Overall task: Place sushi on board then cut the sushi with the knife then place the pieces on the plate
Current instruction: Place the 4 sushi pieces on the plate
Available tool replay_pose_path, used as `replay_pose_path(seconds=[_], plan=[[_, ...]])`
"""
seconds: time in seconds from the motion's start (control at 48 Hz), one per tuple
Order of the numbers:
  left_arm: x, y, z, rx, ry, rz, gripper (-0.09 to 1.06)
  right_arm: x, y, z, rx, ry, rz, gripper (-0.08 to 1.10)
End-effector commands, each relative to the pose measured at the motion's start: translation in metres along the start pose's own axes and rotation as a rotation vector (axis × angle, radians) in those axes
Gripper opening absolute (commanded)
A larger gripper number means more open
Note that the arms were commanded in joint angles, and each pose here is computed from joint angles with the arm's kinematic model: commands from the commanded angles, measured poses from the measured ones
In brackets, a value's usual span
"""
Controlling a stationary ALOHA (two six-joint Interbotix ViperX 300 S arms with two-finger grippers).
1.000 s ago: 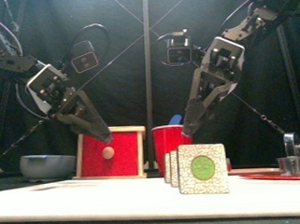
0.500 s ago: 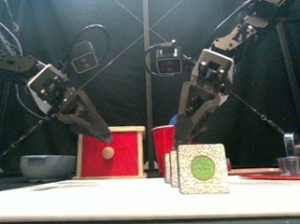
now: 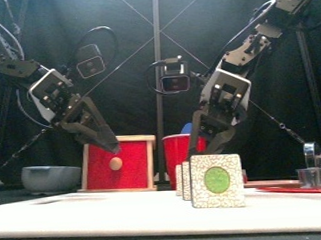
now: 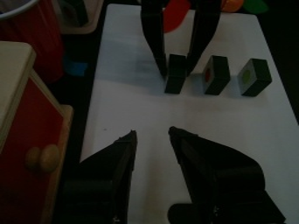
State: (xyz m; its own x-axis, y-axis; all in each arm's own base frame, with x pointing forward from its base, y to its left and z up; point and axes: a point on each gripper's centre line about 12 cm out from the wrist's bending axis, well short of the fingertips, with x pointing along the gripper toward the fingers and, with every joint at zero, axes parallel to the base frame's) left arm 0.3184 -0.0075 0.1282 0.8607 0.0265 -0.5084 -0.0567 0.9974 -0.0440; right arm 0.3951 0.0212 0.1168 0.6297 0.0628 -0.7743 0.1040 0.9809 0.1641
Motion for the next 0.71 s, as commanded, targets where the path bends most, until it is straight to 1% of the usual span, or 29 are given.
replay_pose_path(seconds=[0.021,0.062,0.167,0.375,0.5,0.583,0.708], plan=[[0.0,0.0,0.006,-0.002,-0.02,0.001,0.76,-0.01,0.002,0.012,0.005,-0.039,0.008,0.57],[0.0,0.0,0.005,0.0,-0.018,0.0,0.76,-0.013,0.001,0.011,0.009,-0.035,0.008,0.55],[0.0,0.0,0.005,-0.002,-0.018,0.001,0.76,-0.028,-0.002,0.007,0.027,-0.03,0.009,0.56],[0.0,0.0,0.006,-0.003,-0.02,0.001,0.76,-0.071,-0.037,-0.008,0.118,-0.059,-0.04,0.56],[0.001,0.0,0.007,-0.003,-0.023,0.001,0.76,-0.094,-0.061,-0.024,0.173,-0.071,-0.084,0.56],[0.001,0.0,0.008,-0.001,-0.024,0.0,0.76,-0.11,-0.08,-0.037,0.208,-0.089,-0.131,0.56],[0.001,0.0,0.009,-0.003,-0.026,0.002,0.76,-0.13,-0.106,-0.054,0.251,-0.114,-0.203,0.56]])
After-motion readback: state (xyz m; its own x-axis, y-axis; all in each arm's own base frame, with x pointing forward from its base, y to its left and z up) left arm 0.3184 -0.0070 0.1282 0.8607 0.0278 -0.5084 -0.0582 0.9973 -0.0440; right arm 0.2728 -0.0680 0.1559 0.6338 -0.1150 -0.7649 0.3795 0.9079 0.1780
